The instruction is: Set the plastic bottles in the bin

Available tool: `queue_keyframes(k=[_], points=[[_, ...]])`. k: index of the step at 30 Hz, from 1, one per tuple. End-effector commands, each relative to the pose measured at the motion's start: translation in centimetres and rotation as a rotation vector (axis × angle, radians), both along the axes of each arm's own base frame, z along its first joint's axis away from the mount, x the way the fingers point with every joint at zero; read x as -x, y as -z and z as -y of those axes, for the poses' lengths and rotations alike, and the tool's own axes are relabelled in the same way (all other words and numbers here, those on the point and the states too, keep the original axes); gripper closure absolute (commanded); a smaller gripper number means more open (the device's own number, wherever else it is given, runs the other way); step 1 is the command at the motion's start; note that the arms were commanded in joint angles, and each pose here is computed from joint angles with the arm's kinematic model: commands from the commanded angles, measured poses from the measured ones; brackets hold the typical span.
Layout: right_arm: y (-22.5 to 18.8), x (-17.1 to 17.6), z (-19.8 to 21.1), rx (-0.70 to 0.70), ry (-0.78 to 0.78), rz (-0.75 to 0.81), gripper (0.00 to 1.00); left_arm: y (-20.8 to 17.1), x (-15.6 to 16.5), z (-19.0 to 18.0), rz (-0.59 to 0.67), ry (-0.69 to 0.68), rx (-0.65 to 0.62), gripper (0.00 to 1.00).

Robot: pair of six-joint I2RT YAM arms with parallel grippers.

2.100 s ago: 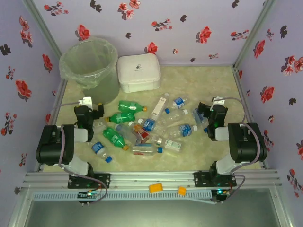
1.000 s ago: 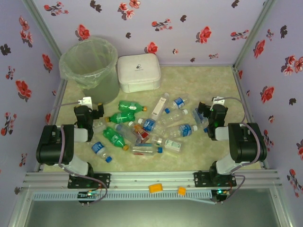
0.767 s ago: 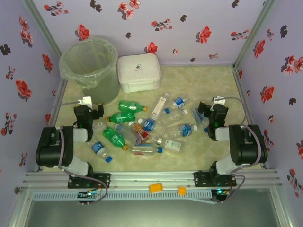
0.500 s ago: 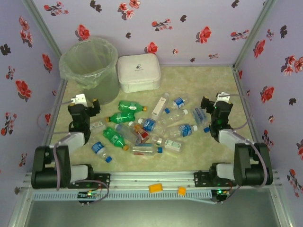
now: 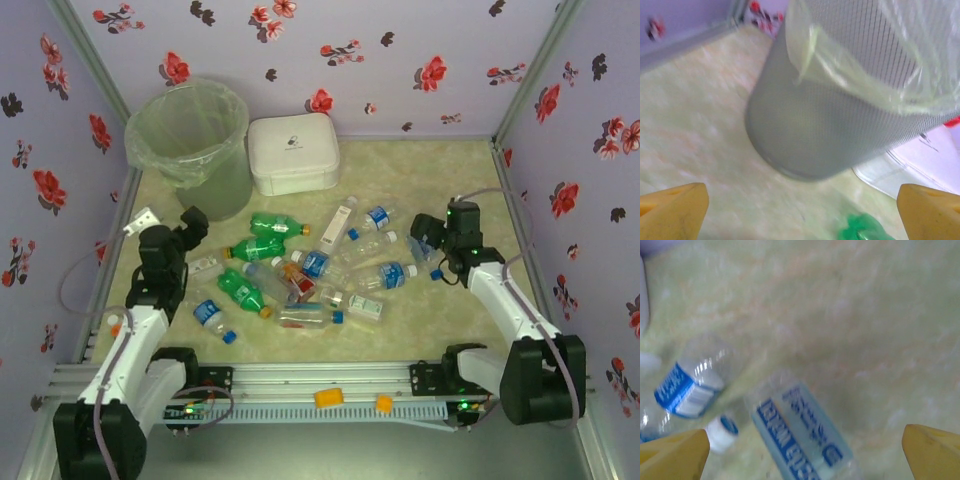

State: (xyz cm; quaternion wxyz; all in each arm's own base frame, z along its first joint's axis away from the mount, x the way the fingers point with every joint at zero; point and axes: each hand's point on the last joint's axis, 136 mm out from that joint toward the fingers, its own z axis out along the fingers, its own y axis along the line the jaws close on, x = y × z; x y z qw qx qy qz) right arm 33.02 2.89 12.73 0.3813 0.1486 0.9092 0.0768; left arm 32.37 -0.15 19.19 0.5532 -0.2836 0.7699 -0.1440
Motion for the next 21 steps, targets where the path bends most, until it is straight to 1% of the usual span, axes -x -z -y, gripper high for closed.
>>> queue_keyframes(k=[1, 3, 6, 9, 12, 14, 17, 21], points=[[2.1, 2.6, -1.7, -0.046, -0.059, -0.187, 0.01, 0.8, -0.4, 4.4, -0.056, 0.082, 0.174, 0.03], [2.4, 2.5, -1.9, -0.02, -0.081, -0.224, 0.02, 0.9, -1.0, 7.3, -0.076, 0.154, 0.164, 0.03], [2.9, 2.2, -2.4, 0.015, -0.122, -0.284, 0.07, 0.7, -1.6, 11.6, -0.104, 0.264, 0.139, 0.03], [3.7, 1.9, -2.3, 0.089, -0.15, -0.345, 0.08, 0.1, -2.0, 15.4, -0.115, 0.363, 0.096, 0.0], [4.7, 1.5, -2.0, 0.14, -0.168, -0.402, 0.1, -0.6, -2.1, 19.0, -0.11, 0.465, 0.035, 0.0], [5.4, 1.1, -1.8, 0.16, -0.167, -0.422, 0.11, -0.6, -2.2, 20.9, -0.114, 0.519, -0.005, 0.0], [6.0, 0.2, -1.5, 0.197, -0.17, -0.445, 0.13, -0.2, -2.2, 22.8, -0.135, 0.565, -0.039, 0.0], [6.7, -1.1, -0.9, 0.249, -0.161, -0.471, 0.12, 0.5, -2.3, 24.0, -0.158, 0.594, -0.021, 0.0]])
